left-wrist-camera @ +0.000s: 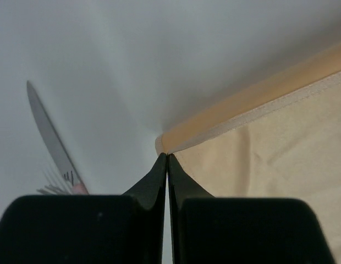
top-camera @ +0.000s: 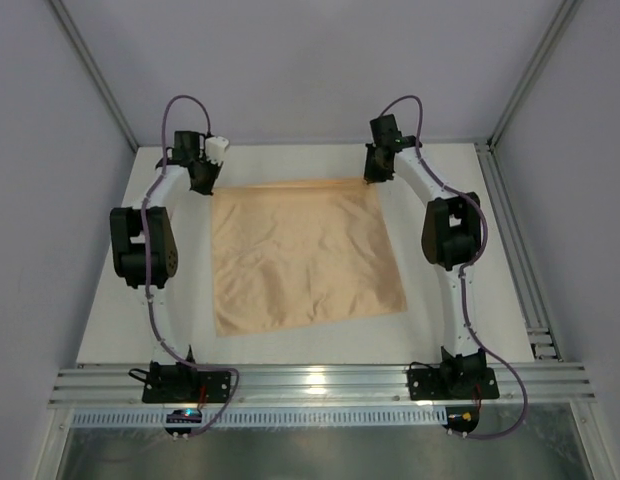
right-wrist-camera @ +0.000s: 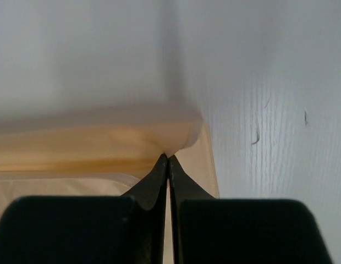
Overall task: Fold the napkin into a case and place the utensils inside
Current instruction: Turn over the crumpled napkin at the center of the board.
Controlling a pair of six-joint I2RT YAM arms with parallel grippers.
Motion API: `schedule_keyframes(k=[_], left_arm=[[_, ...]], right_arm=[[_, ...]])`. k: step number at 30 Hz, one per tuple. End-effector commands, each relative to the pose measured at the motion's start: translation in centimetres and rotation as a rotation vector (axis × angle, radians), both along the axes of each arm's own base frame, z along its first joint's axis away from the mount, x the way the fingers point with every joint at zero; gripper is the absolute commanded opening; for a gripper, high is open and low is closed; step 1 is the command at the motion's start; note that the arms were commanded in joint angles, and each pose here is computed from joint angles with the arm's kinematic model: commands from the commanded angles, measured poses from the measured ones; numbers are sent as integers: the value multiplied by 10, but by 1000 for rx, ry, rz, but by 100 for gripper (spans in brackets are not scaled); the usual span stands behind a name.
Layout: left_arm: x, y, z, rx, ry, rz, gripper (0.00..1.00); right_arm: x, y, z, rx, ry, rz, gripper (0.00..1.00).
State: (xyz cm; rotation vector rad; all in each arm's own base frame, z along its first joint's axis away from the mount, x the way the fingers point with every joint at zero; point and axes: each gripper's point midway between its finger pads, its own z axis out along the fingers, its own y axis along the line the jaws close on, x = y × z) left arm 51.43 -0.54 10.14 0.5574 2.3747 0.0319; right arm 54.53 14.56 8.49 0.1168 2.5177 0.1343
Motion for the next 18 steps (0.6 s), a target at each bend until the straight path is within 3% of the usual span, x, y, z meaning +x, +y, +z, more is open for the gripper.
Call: schedule_keyframes(k=[1,5,10,14,17,18], left_arm=[[53,33,16,114,-145,106,0],[76,42,0,148,-180,148,0],[90,48,-15,164,-210,184,0],[102,35,-18,192,-239,200,0],[116,43,-15,205,-268,297,2],[126,45,-1,201,-310,334,7]], right_arm=[[45,-10,40,74,-152,-48,3],[69,-1,23,222,-185,-42,3],[86,-15,-3,388,-157,-185,3],[108,-11,5,517,-223,-228,4],[130,4,21,671,-308,-226,19],[139,9,36,717,-353,-213,47]])
